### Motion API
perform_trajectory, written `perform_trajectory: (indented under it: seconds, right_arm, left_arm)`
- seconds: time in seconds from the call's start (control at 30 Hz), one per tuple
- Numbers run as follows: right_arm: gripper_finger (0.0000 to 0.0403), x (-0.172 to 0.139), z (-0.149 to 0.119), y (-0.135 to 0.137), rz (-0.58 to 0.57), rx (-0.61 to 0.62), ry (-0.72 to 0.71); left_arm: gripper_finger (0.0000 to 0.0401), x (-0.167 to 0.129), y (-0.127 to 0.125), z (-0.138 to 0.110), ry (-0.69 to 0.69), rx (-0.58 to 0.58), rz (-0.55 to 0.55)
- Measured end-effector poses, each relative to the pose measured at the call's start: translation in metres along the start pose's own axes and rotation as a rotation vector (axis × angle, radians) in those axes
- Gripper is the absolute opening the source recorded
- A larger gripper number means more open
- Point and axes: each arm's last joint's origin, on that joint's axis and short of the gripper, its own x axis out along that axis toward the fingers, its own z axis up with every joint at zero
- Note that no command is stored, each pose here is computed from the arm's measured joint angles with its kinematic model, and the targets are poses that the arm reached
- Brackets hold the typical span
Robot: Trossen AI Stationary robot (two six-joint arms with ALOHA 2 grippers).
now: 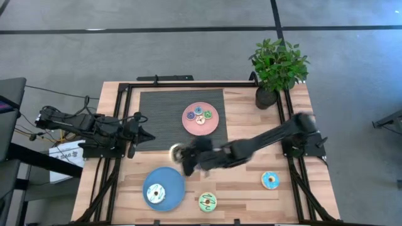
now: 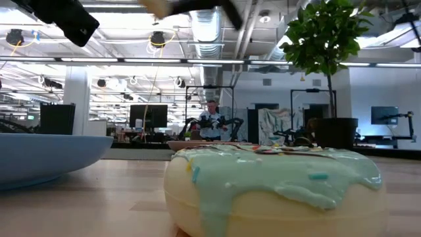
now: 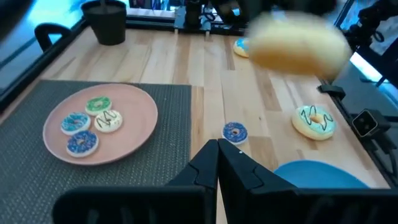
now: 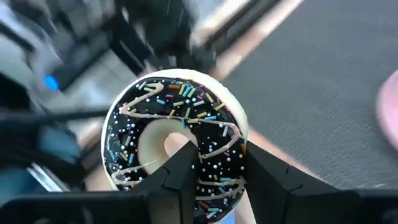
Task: Pick & Place donuts
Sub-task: Put the big black donut on the blue plate
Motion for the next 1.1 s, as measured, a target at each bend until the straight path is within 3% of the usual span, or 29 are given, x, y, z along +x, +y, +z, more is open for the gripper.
perform_trajectory:
  seconds: [0.23,0.37,0.5,0.67,0.87,1.1]
  right_arm:
    - [0.0108,0.071,-0.021,0.046,-0.087,-0.101,0.183]
    - [0.0108,0.099,-0.049,0.044,-0.095,-0.04,0.243]
    - [0.0108,0.108,-0.068,0.035,-0.119,0.057,0.292]
    - [0.0108,0.118,-0.084,0.038,-0.073,0.032,0.294]
    - [0.0108,0.123,-0.093,0.03,-0.125,0.028,0.325]
    - [0.0108,0.124,-0.093,0.032,-0.086,-0.011,0.337]
  left_arm:
    - [0.0,-0.009,0.002,0.001,-0.046,0.016,-0.001]
    - [0.0,-0.013,0.002,0.002,-0.064,0.013,-0.012]
    - [0.0,-0.014,0.002,0.001,-0.067,0.012,-0.023]
    - [0.0,-0.014,0.002,0.0,-0.055,0.015,-0.035]
    - [0.0,-0.014,0.002,0.0,-0.053,0.006,-0.035]
    - [0.0,-0.014,0.002,0.0,-0.053,-0.028,-0.036]
